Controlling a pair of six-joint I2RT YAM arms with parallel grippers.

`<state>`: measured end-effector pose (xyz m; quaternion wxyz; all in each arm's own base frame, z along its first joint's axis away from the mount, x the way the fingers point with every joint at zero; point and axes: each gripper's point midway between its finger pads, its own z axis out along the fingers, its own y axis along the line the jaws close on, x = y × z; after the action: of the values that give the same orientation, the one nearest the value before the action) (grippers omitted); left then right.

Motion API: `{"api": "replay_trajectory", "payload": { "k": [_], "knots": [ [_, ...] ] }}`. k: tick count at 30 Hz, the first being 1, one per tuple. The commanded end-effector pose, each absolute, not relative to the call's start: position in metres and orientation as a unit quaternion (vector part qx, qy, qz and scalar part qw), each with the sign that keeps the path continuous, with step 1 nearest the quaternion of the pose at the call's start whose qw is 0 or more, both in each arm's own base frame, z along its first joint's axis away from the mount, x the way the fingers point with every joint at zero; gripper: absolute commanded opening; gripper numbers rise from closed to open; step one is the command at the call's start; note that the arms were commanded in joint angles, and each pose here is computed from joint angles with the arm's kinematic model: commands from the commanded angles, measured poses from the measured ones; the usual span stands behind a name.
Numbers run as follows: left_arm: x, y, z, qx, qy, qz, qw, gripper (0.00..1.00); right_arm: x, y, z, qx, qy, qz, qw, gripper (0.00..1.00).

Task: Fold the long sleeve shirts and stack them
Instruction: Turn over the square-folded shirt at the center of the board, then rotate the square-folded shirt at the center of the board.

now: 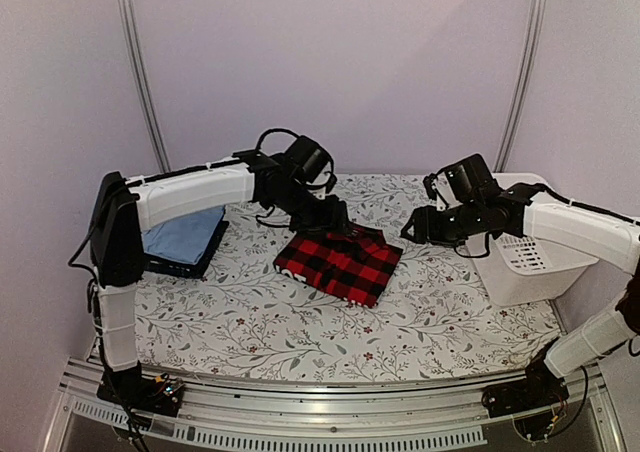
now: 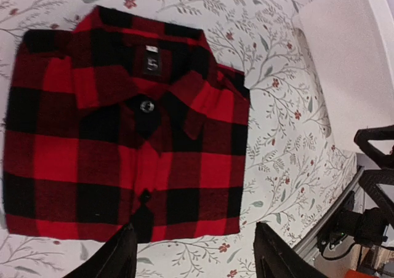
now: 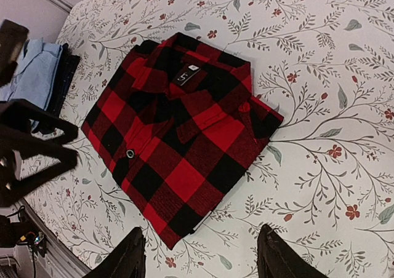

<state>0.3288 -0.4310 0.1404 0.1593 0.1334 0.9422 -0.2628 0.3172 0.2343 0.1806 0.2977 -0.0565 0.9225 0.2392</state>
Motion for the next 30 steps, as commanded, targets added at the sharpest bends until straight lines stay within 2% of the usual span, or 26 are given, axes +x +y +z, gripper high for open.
{"api": "replay_trajectory", "payload": {
  "k": [1,6,13,22,30],
  "knots": [
    [0.378,-0.364,0.148,0.098,0.937,-0.257,0.213,0.64,0.320,0.247,0.149,-0.049,0.930,0.248,0.267,0.60],
    [0.396,-0.317,0.112,0.116,0.943,-0.241,0.200,0.61,0.323,0.255,0.107,-0.035,0.941,0.241,0.236,0.58],
    [0.390,-0.285,0.065,0.117,0.951,-0.239,0.159,0.54,0.327,0.261,0.062,-0.014,0.951,0.237,0.200,0.52],
    [0.370,-0.281,0.038,0.112,0.950,-0.260,0.135,0.53,0.338,0.265,0.026,0.004,0.959,0.224,0.176,0.48],
    [0.328,-0.301,0.027,0.096,0.951,-0.277,0.103,0.46,0.347,0.238,0.012,0.028,0.965,0.193,0.175,0.44]
  ]
}}
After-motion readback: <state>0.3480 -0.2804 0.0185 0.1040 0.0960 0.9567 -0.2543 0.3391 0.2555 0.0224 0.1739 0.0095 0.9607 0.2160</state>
